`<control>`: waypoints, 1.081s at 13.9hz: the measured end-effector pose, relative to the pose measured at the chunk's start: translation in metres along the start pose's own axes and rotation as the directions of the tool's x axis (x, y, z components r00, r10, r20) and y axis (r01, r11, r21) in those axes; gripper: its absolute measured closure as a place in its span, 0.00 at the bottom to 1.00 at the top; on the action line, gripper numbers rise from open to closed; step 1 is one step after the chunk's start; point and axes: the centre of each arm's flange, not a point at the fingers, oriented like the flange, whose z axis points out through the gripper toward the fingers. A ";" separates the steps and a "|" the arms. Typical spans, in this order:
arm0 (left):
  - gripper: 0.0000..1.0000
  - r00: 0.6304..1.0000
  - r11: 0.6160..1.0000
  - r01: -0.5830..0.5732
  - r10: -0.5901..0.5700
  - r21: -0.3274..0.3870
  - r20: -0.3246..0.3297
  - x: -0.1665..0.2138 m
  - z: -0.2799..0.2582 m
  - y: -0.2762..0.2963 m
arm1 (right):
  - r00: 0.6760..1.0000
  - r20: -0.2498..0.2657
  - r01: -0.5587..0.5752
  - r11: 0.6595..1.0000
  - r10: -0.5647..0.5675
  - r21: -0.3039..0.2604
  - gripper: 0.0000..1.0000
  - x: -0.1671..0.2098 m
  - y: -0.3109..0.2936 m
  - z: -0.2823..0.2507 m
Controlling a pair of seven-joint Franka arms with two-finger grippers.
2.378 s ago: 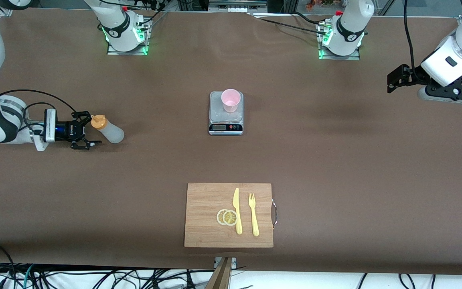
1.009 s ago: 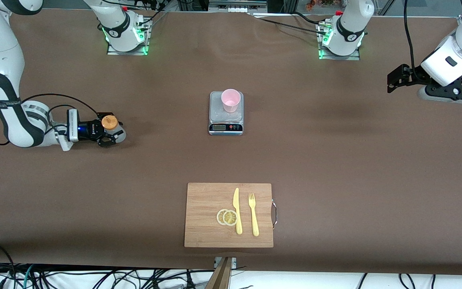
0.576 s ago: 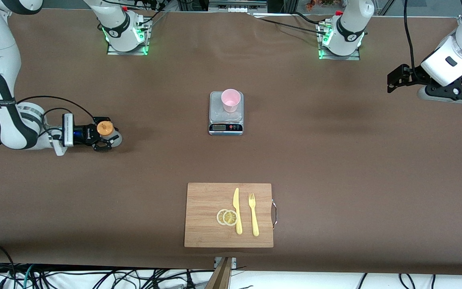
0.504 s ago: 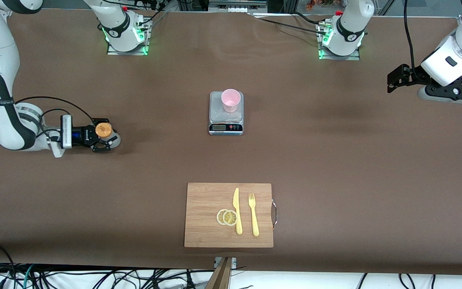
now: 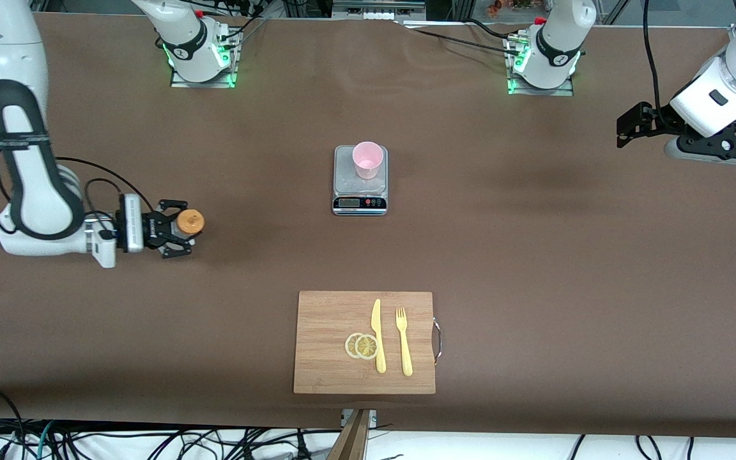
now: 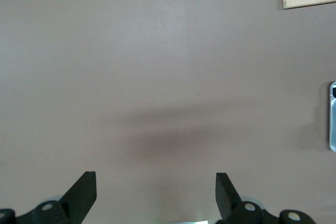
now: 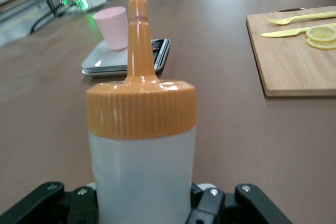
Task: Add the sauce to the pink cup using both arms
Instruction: 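Carry the bottle with the right gripper over the pink cup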
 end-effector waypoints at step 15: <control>0.00 1.000 1.000 -0.014 0.014 0.000 0.000 0.000 0.000 0.000 | 0.822 0.567 -0.063 0.998 0.055 -0.005 0.75 0.215 -0.004 0.159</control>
